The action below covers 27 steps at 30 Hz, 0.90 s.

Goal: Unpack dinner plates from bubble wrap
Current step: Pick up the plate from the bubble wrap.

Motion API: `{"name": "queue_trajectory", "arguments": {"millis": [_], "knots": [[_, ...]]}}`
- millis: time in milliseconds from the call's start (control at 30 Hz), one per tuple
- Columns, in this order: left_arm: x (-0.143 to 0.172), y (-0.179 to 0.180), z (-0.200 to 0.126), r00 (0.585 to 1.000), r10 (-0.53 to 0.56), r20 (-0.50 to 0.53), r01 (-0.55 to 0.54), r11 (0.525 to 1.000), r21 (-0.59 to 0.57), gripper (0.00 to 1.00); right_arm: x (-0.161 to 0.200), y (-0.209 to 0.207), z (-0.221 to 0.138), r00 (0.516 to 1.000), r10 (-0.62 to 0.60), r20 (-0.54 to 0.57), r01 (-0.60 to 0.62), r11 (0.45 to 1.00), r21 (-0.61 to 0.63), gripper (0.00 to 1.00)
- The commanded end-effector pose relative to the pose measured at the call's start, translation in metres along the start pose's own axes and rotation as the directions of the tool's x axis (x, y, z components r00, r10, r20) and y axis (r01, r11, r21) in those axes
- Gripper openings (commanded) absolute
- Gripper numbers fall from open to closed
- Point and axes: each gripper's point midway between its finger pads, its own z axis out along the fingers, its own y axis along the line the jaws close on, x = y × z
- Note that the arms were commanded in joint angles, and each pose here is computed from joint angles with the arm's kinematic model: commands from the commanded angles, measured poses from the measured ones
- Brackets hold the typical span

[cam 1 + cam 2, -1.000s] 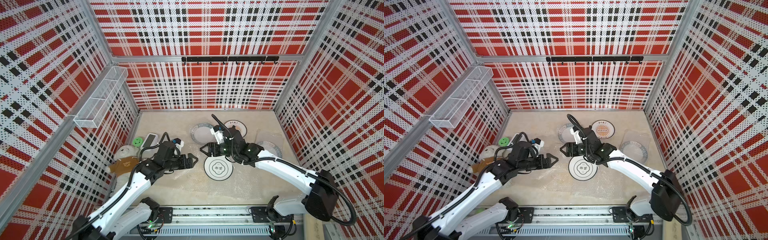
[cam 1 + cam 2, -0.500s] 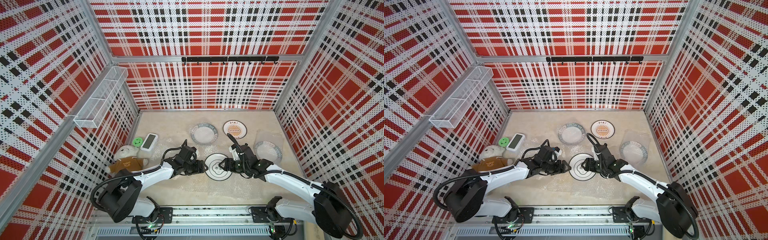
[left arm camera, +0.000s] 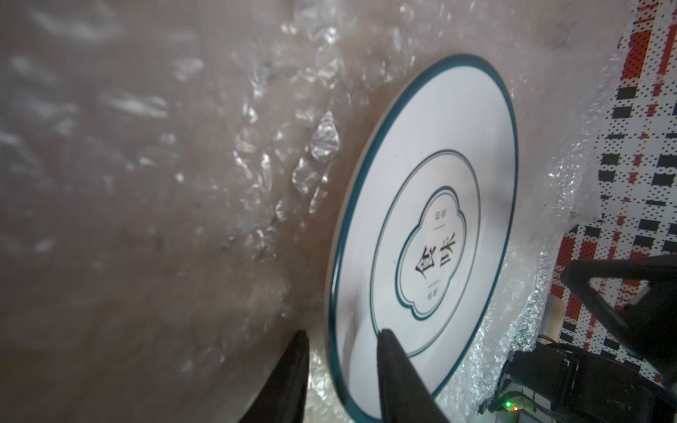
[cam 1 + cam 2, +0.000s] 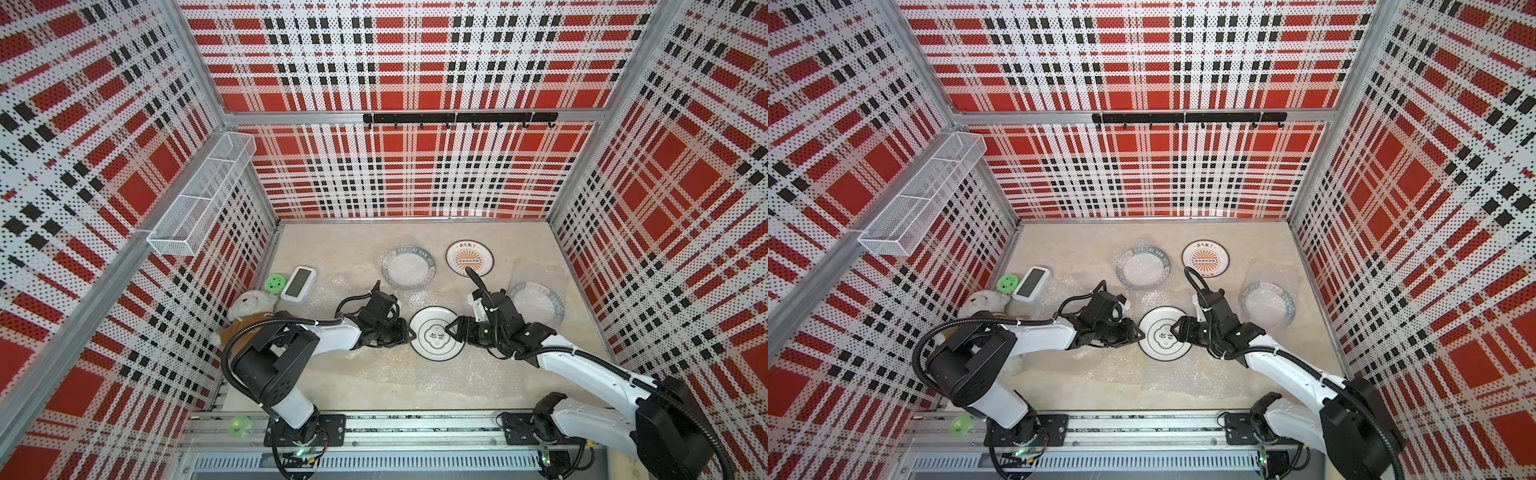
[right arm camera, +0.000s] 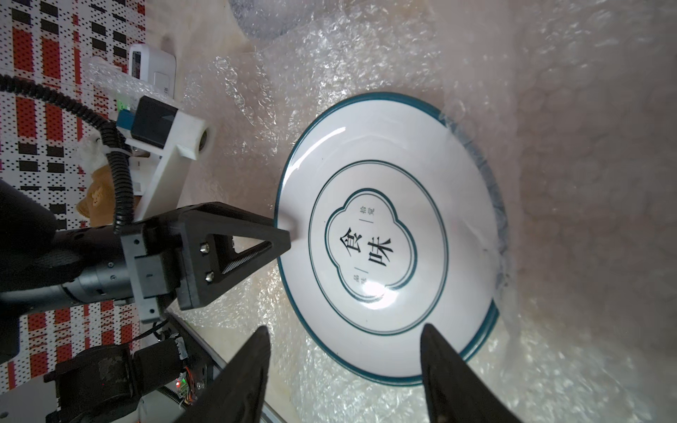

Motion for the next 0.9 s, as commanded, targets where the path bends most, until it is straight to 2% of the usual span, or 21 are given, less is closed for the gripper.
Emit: {"name": "queue_trajectory", "arguments": {"millis": [0,267,500,733,867], "knots": [[-0.011,-0.007,0.0,0.999,-0.013,0.03,0.012,0.999,0.033,0.3,-0.007,0.0,-0.003,0.999,0.001,0.035,-0.001,1.0,-0.008,0.67],[-0.01,0.002,0.005,0.998,-0.057,0.027,0.056,0.998,0.027,0.14,-0.011,-0.004,-0.004,0.999,-0.001,0.038,0.001,1.0,0.002,0.68],[-0.011,0.003,0.007,0.997,-0.075,0.023,0.074,0.996,0.041,0.1,-0.012,-0.011,-0.005,0.999,0.001,0.04,-0.002,1.0,0.02,0.69],[-0.011,0.008,0.007,0.994,-0.106,0.02,0.104,0.993,0.063,0.01,-0.017,-0.018,-0.007,0.999,0.01,0.046,-0.012,0.999,0.033,0.7],[-0.013,0.005,0.006,0.991,-0.13,0.019,0.127,0.986,0.111,0.0,-0.018,-0.023,-0.008,0.999,0.019,0.045,-0.02,0.999,0.035,0.7]]}}
